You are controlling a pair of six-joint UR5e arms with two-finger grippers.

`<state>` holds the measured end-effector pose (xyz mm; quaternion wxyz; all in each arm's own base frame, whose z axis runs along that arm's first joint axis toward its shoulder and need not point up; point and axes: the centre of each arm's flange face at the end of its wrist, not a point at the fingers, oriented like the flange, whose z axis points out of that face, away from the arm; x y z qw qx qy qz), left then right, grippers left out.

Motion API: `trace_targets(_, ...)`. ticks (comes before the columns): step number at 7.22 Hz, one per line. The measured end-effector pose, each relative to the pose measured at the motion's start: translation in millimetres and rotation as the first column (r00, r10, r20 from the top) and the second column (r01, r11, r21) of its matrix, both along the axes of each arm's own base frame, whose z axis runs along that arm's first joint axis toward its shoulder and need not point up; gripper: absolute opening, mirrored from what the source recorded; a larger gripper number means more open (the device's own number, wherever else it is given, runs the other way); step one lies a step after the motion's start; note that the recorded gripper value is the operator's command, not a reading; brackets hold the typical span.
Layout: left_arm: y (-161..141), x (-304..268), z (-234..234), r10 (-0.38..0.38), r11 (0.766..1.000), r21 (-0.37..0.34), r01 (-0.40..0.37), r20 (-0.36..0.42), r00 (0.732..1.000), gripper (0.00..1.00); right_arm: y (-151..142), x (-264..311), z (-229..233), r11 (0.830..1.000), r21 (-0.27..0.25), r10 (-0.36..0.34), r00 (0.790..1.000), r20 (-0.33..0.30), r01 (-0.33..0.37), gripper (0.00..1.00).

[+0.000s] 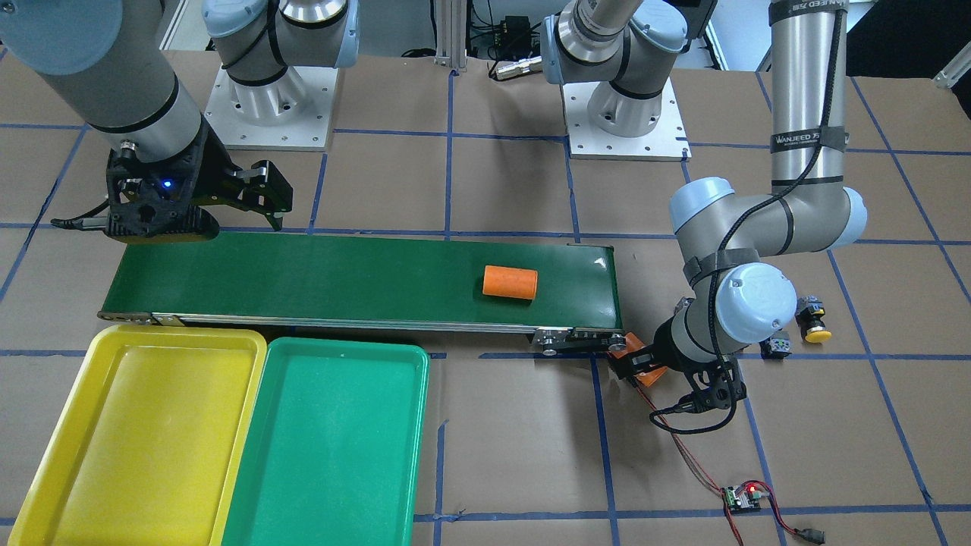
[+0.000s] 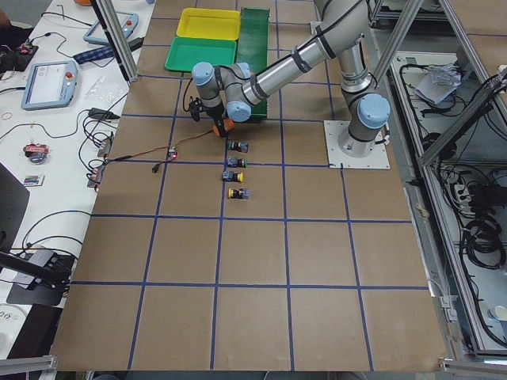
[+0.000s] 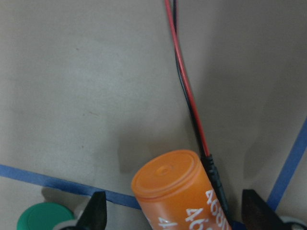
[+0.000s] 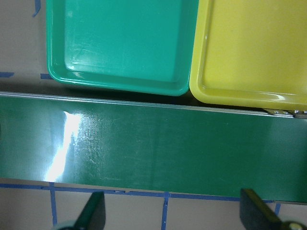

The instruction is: Sort buttons by color to trays

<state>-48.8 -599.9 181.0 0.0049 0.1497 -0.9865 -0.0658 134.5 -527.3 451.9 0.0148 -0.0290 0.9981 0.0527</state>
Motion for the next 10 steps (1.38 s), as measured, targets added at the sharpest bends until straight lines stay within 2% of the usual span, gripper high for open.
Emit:
trace_targets(4, -4.9, 11.2, 7.9, 0.023, 1.000, -0.019, -0.023, -0.012, 1.000, 0.00, 0.4, 0.0, 0.5, 1.000, -0.001, 0.000, 1.000, 0.000, 0.000, 1.00)
trace_targets(6, -11.5, 41.8, 33.1, 0.098, 0.993, -0.068, -0.100, -0.034, 0.995, 0.00, 0.4, 0.0, 0.6, 1.000, -0.001, 0.000, 1.000, 0.000, 0.000, 1.00)
trace_targets(7, -10.5, 47.1, 50.7, 0.186, 0.978, -0.091, -0.189, -0.038, 0.982, 0.00, 0.4, 0.0, 0.5, 1.000, 0.000, 0.000, 1.000, 0.000, 0.000, 1.00)
trace_targets(8, -4.9, 43.4, 66.6, 0.314, 0.944, -0.094, -0.316, -0.041, 0.949, 0.00, 0.3, 0.0, 0.3, 1.000, 0.000, 0.000, 1.000, 0.000, 0.000, 1.00)
trace_targets(10, 19.1, 19.0, 90.8, 0.553, 0.831, -0.038, -0.556, -0.066, 0.831, 0.00, 0.3, -0.1, 0.1, 1.000, 0.001, 0.000, 1.000, -0.001, 0.000, 1.00)
